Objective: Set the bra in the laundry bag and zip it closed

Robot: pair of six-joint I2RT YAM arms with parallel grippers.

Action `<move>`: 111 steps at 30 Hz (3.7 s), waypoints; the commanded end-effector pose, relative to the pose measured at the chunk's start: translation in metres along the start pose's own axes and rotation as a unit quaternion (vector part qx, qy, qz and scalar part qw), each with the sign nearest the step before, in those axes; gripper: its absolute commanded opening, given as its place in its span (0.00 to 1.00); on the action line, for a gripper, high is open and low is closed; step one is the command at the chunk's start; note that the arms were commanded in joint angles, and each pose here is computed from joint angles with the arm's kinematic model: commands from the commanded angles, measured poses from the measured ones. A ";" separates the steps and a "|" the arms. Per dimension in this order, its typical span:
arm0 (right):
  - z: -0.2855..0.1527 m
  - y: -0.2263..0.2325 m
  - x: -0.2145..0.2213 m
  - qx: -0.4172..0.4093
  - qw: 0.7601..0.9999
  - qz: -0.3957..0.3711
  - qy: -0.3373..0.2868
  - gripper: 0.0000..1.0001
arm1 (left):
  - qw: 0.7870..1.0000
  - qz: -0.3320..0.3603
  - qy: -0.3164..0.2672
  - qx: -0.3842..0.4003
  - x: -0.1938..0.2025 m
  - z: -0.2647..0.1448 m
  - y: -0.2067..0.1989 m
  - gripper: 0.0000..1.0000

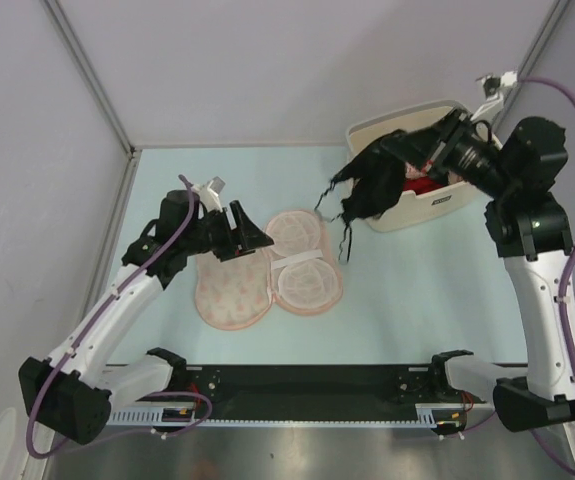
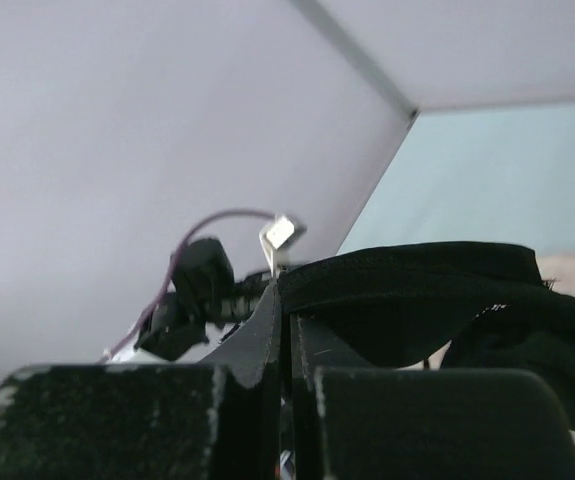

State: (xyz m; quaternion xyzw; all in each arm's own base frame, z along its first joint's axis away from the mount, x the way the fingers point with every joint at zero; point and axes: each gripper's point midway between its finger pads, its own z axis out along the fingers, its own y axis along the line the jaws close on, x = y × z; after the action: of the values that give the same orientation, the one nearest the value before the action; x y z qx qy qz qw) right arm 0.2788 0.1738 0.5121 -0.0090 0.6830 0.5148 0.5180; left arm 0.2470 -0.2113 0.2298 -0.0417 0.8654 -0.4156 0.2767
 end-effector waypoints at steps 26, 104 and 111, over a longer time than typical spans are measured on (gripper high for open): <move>-0.060 -0.062 0.191 0.046 0.984 0.052 0.161 0.00 | 0.984 0.010 -0.045 0.170 0.073 -0.041 -0.047 0.74; 0.008 -0.199 0.395 0.021 0.929 0.085 0.359 0.00 | 0.983 0.009 -0.079 -0.165 -0.051 0.122 0.093 0.82; 0.009 -0.195 0.388 0.020 0.932 0.076 0.355 0.00 | 0.981 0.002 -0.043 -0.190 -0.046 0.143 0.110 0.66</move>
State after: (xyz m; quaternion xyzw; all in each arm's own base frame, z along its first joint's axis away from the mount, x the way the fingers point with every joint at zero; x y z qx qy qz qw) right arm 0.2047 0.2854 0.0761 -0.1024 0.8459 0.4951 0.1698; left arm 0.3739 -0.2259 0.0940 -0.1223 0.9119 -0.2435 0.3070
